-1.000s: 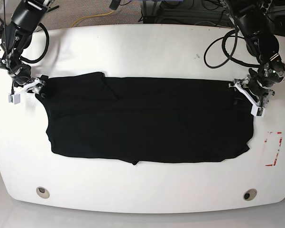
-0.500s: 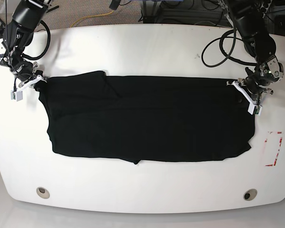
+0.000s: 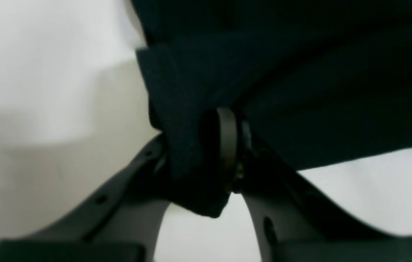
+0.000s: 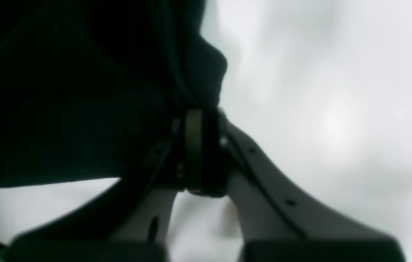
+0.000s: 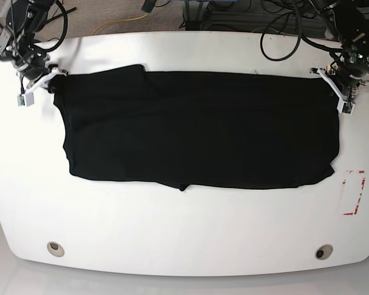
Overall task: Fold the T-shirt properly
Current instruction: 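Pull the held shirt edge with both grippers toward the table's edge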
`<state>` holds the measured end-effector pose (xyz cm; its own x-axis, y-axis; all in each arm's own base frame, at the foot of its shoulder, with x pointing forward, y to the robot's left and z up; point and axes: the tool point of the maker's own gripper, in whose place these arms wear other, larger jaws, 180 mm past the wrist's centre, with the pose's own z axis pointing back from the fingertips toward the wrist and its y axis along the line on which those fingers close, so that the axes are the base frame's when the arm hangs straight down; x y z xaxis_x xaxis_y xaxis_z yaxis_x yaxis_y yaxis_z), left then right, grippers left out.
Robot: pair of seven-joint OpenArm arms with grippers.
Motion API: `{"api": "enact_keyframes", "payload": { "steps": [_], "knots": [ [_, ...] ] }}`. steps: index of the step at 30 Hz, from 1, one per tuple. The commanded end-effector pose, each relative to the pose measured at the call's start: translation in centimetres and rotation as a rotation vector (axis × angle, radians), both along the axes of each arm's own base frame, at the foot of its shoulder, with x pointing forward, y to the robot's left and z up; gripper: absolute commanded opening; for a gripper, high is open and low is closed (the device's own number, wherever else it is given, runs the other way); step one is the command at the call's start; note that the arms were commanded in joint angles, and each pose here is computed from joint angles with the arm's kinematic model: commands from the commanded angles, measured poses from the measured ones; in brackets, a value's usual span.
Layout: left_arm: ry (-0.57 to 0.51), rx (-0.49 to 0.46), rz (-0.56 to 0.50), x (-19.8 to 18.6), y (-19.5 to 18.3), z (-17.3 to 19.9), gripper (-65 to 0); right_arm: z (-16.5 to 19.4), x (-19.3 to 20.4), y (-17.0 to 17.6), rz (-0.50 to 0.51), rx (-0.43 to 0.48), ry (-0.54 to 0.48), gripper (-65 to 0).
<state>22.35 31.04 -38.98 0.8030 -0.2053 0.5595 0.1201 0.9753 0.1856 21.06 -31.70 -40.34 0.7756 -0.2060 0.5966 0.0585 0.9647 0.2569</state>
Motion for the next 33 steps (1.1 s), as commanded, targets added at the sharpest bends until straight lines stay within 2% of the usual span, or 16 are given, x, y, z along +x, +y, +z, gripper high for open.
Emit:
{"api": "enact_keyframes", "payload": {
  "steps": [1, 8, 13, 18, 19, 20, 24, 26, 28, 33],
  "knots": [
    [-0.021, 0.039, 0.044, -0.7, 2.1, 1.1, -55.8, 0.6, -1.5, -0.9, -0.003, -0.042, 0.017, -65.0],
    [0.021, 0.048, 0.072, -3.1, 3.1, 0.5, -55.6, -0.6, -4.9, -0.5, 0.011, -0.045, 0.092, -65.0],
    [0.030, 0.079, 0.065, -3.3, 4.2, 0.9, -55.1, -0.2, -5.6, -0.3, 0.026, -0.059, 0.094, -65.0],
    [0.026, 0.083, 0.065, -3.2, 4.3, 1.1, -47.1, 0.3, -5.8, -0.6, 0.019, -0.073, 0.086, -64.4],
    [0.027, 0.084, 0.065, -3.2, 4.3, 1.2, -45.4, 0.3, -5.8, -0.6, 0.019, -0.071, 0.086, -62.0],
    [0.024, 0.086, 0.064, -3.1, 4.3, 1.2, -42.6, 0.2, -5.8, -0.4, 0.017, -0.066, 0.086, -56.9],
    [0.092, 0.095, 0.081, -4.1, 4.6, 0.8, -33.6, 1.3, -5.5, -1.0, 0.005, -0.092, 0.056, -31.9],
    [0.099, 0.105, 0.086, -4.1, 4.7, 1.4, -31.9, 1.8, -5.7, -1.5, -0.019, -0.102, 0.052, -21.9],
    [0.057, 0.091, 0.100, -3.8, 4.7, 2.7, -31.8, 2.3, -6.0, -2.2, -0.040, -0.115, 0.056, -17.9],
    [-0.053, 0.023, 0.093, -2.7, 4.7, 5.9, -31.8, 4.8, -5.5, -2.5, -0.044, -0.173, 0.016, -17.6]
  ]
}}
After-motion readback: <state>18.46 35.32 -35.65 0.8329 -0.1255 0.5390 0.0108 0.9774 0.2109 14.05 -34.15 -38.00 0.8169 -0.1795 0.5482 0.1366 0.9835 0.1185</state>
